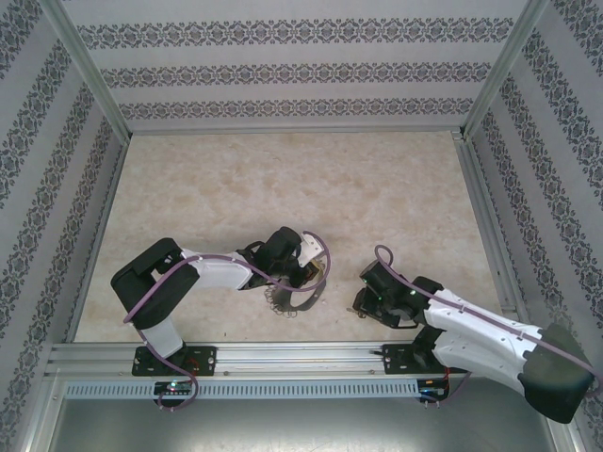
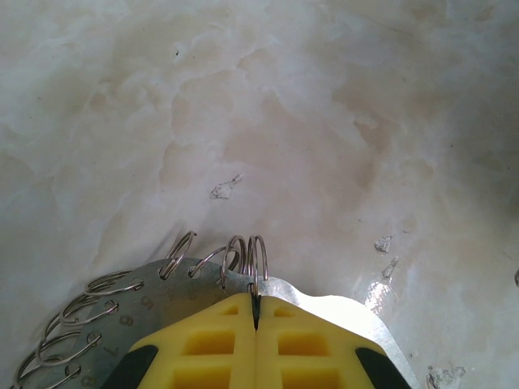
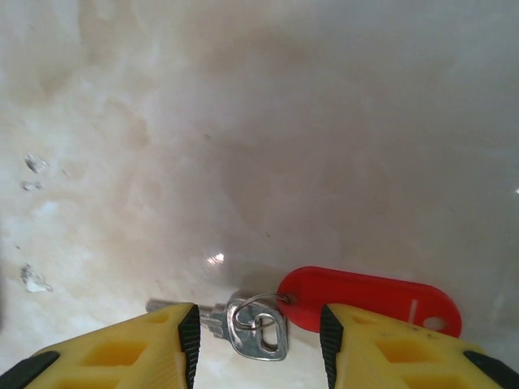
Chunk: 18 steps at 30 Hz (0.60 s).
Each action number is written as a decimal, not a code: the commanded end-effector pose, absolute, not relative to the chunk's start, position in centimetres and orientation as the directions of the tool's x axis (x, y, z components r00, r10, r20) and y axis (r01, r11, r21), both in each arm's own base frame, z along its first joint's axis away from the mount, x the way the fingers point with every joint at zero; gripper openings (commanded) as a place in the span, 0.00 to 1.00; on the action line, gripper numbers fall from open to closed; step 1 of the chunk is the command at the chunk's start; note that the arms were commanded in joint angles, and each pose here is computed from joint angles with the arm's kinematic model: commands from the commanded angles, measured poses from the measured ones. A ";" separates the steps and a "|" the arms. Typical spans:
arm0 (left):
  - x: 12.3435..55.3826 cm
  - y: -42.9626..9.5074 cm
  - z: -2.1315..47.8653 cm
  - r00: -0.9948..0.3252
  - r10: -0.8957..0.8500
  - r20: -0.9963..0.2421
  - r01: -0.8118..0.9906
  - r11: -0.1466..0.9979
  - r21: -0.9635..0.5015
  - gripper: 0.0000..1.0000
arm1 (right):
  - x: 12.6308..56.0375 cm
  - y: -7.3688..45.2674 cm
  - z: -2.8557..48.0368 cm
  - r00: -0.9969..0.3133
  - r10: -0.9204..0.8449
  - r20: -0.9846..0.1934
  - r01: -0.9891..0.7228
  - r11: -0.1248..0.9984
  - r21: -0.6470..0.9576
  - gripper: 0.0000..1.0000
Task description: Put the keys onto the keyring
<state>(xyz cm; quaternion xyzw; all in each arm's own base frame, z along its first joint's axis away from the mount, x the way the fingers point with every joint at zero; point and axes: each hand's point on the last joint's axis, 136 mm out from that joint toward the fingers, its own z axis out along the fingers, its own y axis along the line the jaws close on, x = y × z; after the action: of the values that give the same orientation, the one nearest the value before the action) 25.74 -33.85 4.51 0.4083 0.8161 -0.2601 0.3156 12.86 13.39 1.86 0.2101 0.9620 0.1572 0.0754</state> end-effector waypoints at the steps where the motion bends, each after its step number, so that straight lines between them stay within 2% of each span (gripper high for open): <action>1: 26.5 -34.2 5.2 -0.461 0.472 -0.752 0.828 0.533 -0.173 0.00 | 14.6 13.7 2.1 -0.894 0.438 -0.099 0.377 0.852 0.365 0.46; 10: 26.5 -34.1 5.1 -0.464 0.475 -0.748 0.827 0.535 -0.173 0.00 | 18.9 13.3 3.7 -0.911 0.394 -0.126 0.324 0.869 0.374 0.45; 18: 26.6 -34.2 5.1 -0.463 0.472 -0.750 0.827 0.535 -0.174 0.00 | 17.5 12.9 4.2 -0.921 0.360 -0.149 0.298 0.898 0.325 0.42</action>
<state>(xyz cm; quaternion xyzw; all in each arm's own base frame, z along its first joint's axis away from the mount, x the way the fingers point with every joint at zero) 25.76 -33.84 4.51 0.4066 0.8170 -0.2604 0.3153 18.15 13.33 3.75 0.1858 0.9623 0.1709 0.1008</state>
